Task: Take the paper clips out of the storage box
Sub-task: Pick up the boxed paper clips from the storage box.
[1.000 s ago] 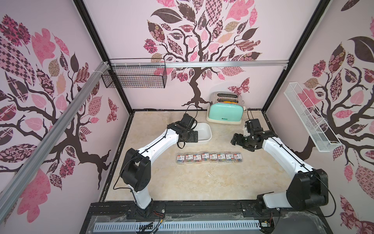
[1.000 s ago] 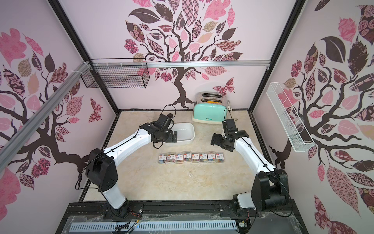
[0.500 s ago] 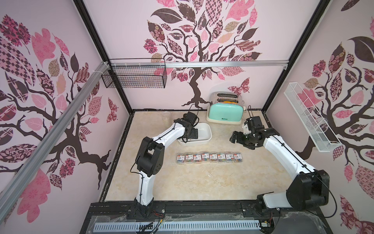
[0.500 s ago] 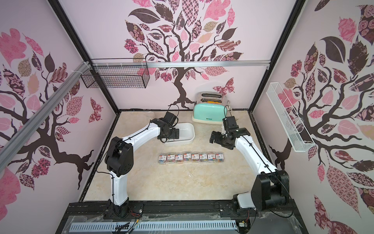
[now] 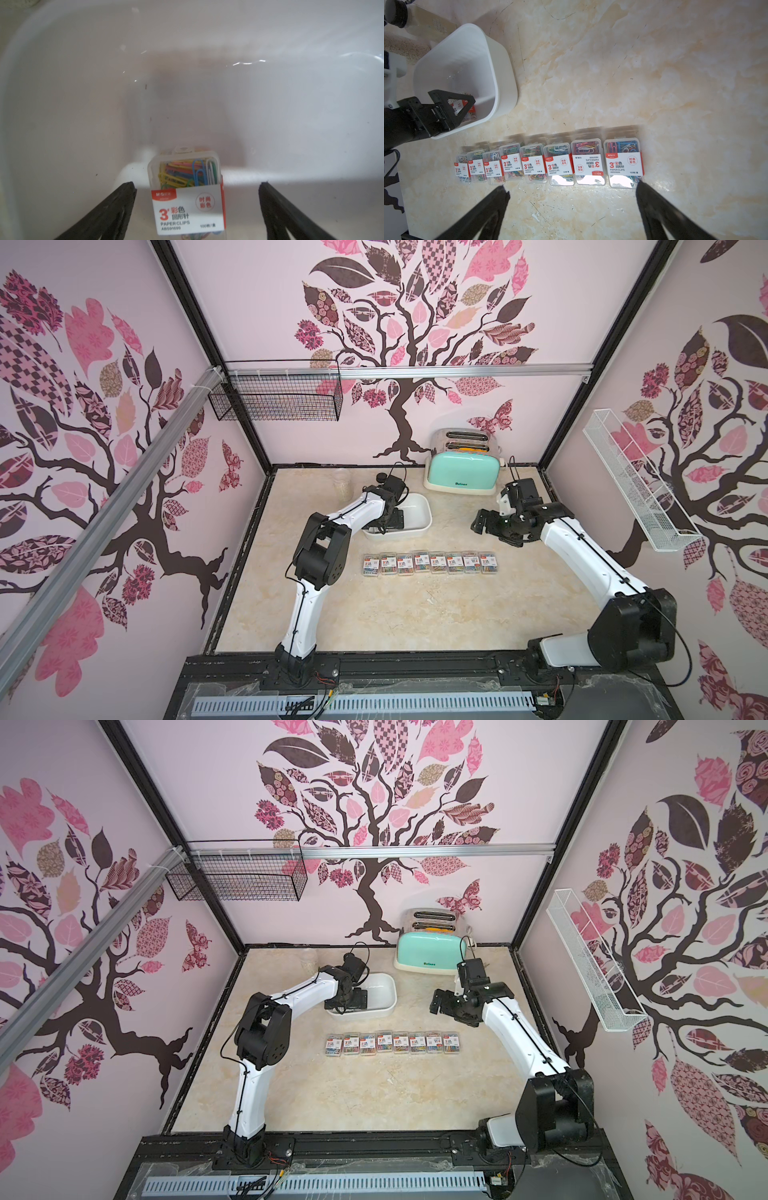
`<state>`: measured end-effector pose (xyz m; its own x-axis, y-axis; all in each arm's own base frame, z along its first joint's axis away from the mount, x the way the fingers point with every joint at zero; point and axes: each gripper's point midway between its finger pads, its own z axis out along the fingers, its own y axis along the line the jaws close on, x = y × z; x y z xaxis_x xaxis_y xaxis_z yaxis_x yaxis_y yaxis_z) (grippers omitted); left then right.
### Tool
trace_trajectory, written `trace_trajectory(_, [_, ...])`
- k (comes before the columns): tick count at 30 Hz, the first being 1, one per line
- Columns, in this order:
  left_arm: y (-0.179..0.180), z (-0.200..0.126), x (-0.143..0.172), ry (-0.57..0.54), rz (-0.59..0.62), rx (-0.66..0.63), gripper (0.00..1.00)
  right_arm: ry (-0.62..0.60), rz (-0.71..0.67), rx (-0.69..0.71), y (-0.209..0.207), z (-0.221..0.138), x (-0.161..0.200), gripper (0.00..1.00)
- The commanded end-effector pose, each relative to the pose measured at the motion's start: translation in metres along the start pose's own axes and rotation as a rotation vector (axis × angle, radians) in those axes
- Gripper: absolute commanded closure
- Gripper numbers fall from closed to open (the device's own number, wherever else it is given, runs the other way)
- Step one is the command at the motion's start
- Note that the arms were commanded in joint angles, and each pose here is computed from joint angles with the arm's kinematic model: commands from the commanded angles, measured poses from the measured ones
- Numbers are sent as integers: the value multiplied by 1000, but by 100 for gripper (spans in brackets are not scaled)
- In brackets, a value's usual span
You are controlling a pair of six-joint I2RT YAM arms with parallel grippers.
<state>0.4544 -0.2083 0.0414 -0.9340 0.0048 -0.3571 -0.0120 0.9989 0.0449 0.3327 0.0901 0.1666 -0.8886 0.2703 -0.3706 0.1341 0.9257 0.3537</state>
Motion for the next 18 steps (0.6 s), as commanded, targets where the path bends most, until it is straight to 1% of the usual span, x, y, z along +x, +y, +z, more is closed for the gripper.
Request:
trace_trajectory(1, [-5,6,-2,7,-7,15,2,-23,-21,-17,9,-8,-10,1])
trace_trajectory(4, [-7,10,-1,7,-12,26,3,-24,-21,-19,9,-8,-10,1])
trace_trajectory(10, [-8,15,1,10,-16,28,11,-21,-17,-24,10,-7,-10,1])
trace_trajectory(13, [-9,16,0,0,-15,33,17,-16,-14,-26,10,-5,-10,1])
trace_trajectory(18, [-9,24,5,16,-7,30,23,-8,-11,-24,10,-3,-9,1])
